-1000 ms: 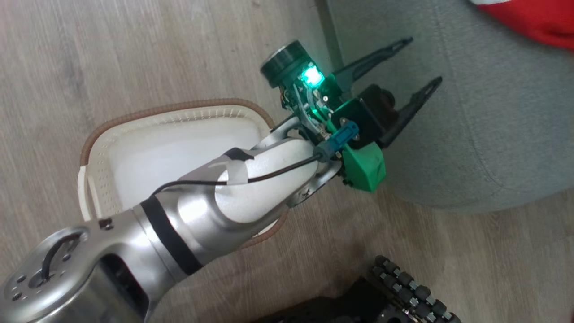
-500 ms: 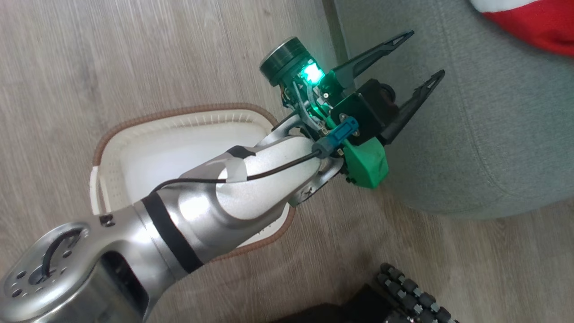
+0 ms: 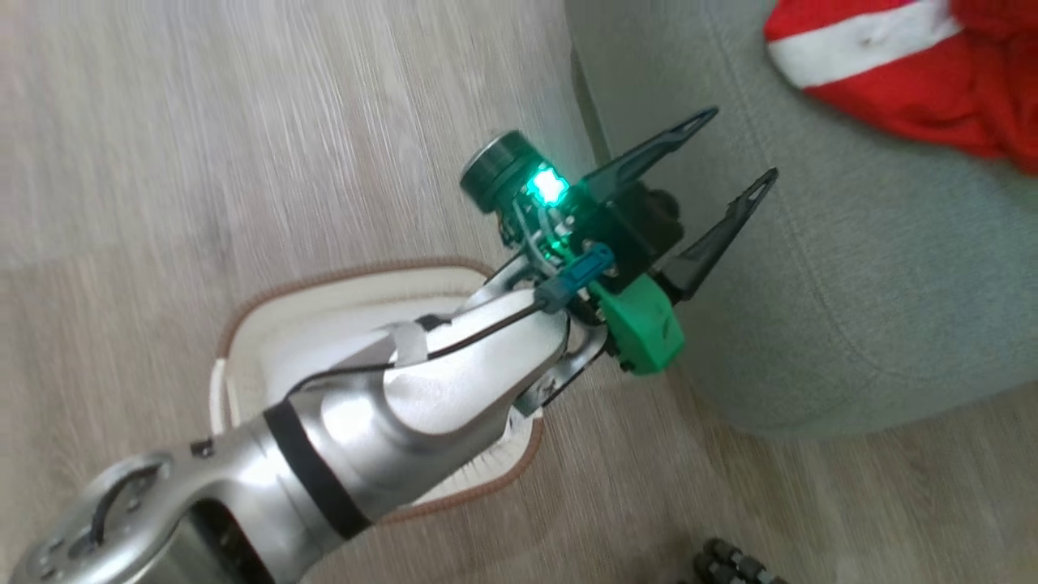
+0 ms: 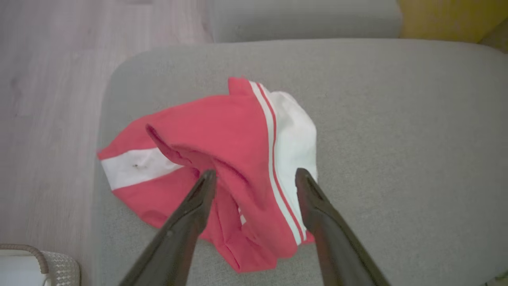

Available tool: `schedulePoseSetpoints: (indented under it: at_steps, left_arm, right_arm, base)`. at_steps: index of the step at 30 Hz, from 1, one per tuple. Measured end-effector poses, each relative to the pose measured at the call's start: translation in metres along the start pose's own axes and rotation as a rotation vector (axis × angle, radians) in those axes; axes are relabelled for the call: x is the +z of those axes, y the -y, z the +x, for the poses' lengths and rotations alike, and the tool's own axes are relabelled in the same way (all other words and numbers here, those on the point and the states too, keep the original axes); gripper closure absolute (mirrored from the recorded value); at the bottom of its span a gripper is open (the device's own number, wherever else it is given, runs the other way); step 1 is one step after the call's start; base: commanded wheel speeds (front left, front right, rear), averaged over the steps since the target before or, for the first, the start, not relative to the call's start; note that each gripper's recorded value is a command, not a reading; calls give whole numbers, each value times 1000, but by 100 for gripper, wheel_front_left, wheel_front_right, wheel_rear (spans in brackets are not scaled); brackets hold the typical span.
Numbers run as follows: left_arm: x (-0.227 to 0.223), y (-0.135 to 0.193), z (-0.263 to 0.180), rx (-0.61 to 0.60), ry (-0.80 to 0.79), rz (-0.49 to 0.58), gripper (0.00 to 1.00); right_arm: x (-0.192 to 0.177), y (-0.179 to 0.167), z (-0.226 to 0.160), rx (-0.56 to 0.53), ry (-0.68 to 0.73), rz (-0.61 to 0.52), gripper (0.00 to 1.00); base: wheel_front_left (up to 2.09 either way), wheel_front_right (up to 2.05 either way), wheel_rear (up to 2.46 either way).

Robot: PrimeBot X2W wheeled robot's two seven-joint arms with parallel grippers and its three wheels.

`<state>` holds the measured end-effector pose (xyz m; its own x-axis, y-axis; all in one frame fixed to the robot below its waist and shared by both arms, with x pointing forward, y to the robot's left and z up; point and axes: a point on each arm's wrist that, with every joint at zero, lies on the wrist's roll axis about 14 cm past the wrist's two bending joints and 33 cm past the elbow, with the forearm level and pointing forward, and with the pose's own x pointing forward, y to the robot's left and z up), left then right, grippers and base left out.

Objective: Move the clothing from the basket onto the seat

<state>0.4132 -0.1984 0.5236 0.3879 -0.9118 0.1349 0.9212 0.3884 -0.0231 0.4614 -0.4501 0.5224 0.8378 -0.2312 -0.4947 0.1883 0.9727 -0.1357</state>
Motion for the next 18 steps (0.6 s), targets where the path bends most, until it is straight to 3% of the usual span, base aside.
schedulePoseSetpoints:
  at_steps: [12,18]
  left_arm:
    - [44,-4,-46,152,38,31,0]
    - [57,-13,-68,225,51,54,0]
  right_arm:
    - [65,-26,-61,121,295,-40,0]
    - [77,-41,-77,175,396,-41,0]
  base:
    - [0,0,0]
    - [0,0,0]
